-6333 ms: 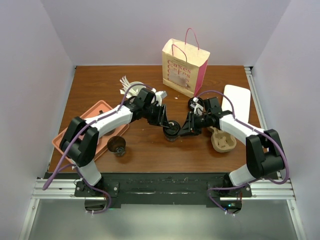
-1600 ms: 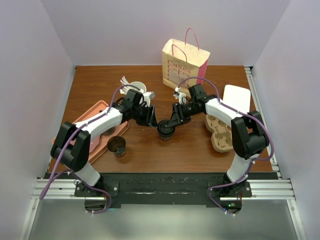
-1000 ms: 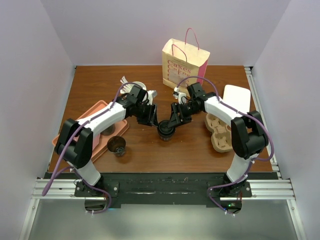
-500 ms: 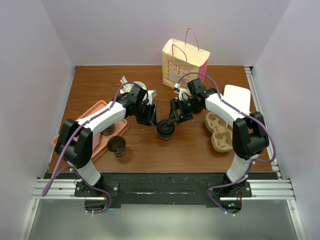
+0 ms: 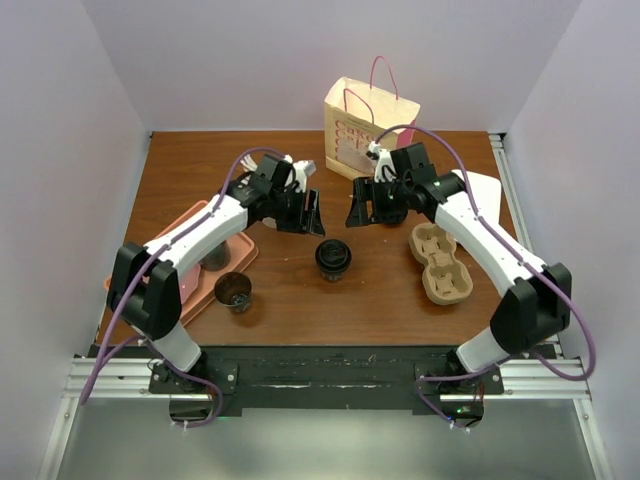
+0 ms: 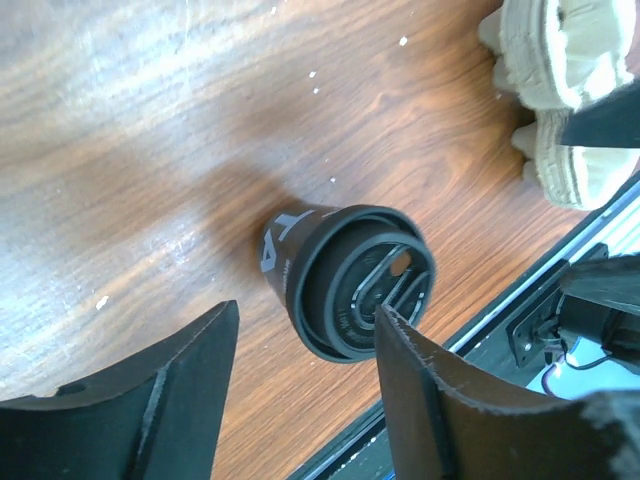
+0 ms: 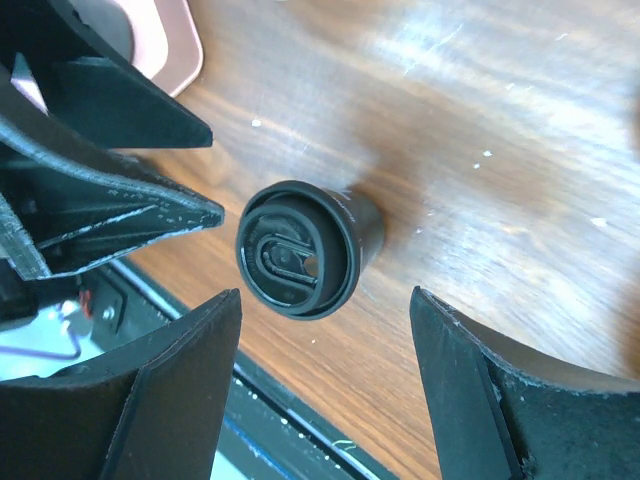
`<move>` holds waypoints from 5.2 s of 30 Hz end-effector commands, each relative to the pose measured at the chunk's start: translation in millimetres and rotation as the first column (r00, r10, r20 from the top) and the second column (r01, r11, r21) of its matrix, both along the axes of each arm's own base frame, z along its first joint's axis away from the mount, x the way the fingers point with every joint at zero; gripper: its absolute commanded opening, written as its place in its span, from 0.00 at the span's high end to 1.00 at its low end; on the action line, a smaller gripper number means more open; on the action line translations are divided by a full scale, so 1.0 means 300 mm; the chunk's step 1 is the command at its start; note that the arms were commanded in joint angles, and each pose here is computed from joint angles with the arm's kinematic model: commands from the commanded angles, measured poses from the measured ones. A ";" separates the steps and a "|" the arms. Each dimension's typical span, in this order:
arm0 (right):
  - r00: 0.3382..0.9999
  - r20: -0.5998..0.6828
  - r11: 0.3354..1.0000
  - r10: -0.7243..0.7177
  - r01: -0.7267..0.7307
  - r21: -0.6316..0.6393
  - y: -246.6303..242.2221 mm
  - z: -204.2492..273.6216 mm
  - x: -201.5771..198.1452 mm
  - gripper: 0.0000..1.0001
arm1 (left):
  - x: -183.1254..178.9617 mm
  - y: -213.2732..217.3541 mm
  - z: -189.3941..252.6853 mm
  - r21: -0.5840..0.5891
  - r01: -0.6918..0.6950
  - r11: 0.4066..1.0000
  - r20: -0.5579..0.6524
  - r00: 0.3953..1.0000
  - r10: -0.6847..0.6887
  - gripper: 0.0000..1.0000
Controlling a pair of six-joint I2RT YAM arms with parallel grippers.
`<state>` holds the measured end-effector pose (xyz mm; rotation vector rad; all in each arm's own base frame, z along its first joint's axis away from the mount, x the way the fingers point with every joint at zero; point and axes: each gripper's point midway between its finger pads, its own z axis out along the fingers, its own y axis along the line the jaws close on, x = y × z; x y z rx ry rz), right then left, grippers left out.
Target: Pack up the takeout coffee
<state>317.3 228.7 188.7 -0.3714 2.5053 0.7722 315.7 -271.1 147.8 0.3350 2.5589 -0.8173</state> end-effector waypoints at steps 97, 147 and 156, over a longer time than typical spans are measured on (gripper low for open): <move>0.929 0.158 0.806 -0.335 0.370 -0.462 -0.329 -0.123 0.086 0.16 | -0.125 0.384 0.468 -0.089 -0.388 0.917 0.418 0.821 0.388 0.00; 0.762 0.611 0.959 0.214 -0.047 -0.278 -0.185 0.401 0.703 0.41 | -0.268 0.283 0.560 -0.258 -0.205 0.944 0.336 0.897 0.287 0.09; 0.778 0.596 0.948 0.199 0.000 -0.317 -0.217 0.364 0.723 0.59 | -0.272 0.290 0.550 -0.245 -0.210 0.947 0.334 0.898 0.286 0.10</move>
